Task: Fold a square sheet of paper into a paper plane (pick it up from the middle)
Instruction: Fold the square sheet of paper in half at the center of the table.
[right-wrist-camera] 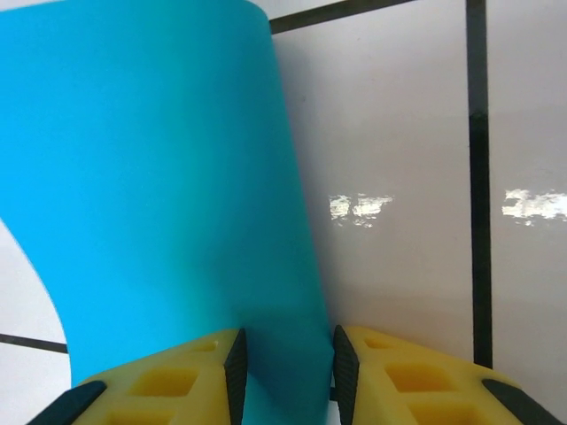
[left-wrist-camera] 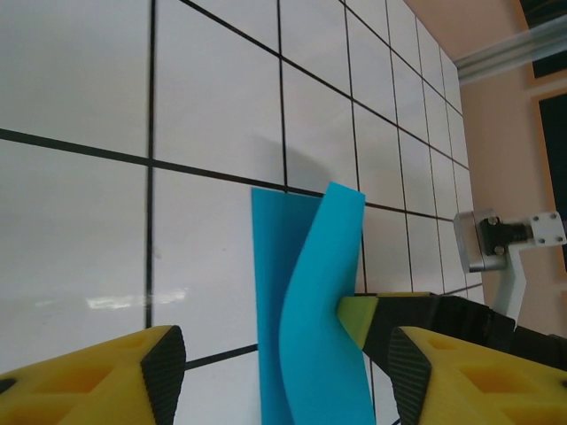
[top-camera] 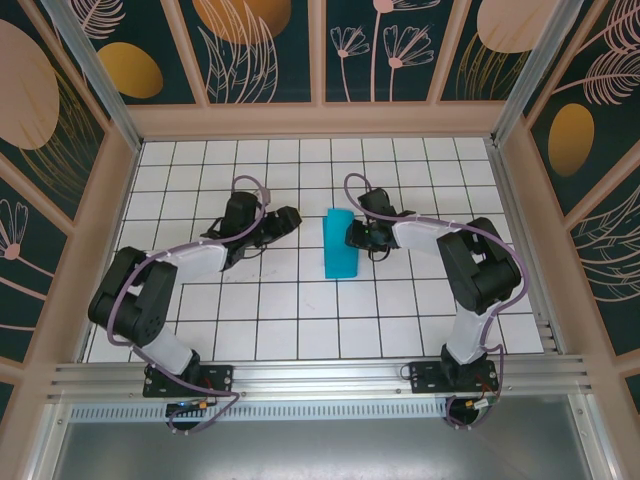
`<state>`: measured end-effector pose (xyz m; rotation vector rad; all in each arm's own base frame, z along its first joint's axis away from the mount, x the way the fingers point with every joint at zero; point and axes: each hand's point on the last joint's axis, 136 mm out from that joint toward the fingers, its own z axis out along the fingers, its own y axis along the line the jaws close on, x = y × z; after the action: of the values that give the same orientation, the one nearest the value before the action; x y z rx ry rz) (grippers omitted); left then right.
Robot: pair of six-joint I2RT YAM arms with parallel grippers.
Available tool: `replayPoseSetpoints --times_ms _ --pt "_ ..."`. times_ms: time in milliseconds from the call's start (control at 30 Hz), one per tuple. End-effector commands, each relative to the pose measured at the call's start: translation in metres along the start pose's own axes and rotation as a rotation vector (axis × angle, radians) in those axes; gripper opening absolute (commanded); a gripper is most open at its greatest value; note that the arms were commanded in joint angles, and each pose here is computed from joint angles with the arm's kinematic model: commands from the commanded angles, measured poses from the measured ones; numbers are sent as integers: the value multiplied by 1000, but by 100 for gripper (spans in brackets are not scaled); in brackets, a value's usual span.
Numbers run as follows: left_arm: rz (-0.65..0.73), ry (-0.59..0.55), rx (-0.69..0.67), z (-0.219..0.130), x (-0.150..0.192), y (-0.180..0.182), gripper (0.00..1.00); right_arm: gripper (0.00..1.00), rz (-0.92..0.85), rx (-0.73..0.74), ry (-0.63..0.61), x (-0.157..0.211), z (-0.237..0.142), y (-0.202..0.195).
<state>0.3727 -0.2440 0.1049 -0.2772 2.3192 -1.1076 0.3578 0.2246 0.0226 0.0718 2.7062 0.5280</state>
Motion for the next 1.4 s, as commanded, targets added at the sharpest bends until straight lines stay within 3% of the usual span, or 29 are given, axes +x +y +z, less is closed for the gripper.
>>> replayPoseSetpoints --times_ms 0,233,567,1033,1367 --pt "11 8 56 13 0 -20 63 35 -60 -10 32 9 -1 -2" --pt "10 86 88 40 22 -31 58 39 -60 -25 41 10 0 0" --pt "-6 145 89 57 39 -27 36 40 -19 17 83 18 12 -9" --pt "-7 107 35 80 23 -22 30 41 -85 198 145 39 27 -38" --pt "0 94 -19 81 21 -12 30 41 -147 229 164 52 35 -42"
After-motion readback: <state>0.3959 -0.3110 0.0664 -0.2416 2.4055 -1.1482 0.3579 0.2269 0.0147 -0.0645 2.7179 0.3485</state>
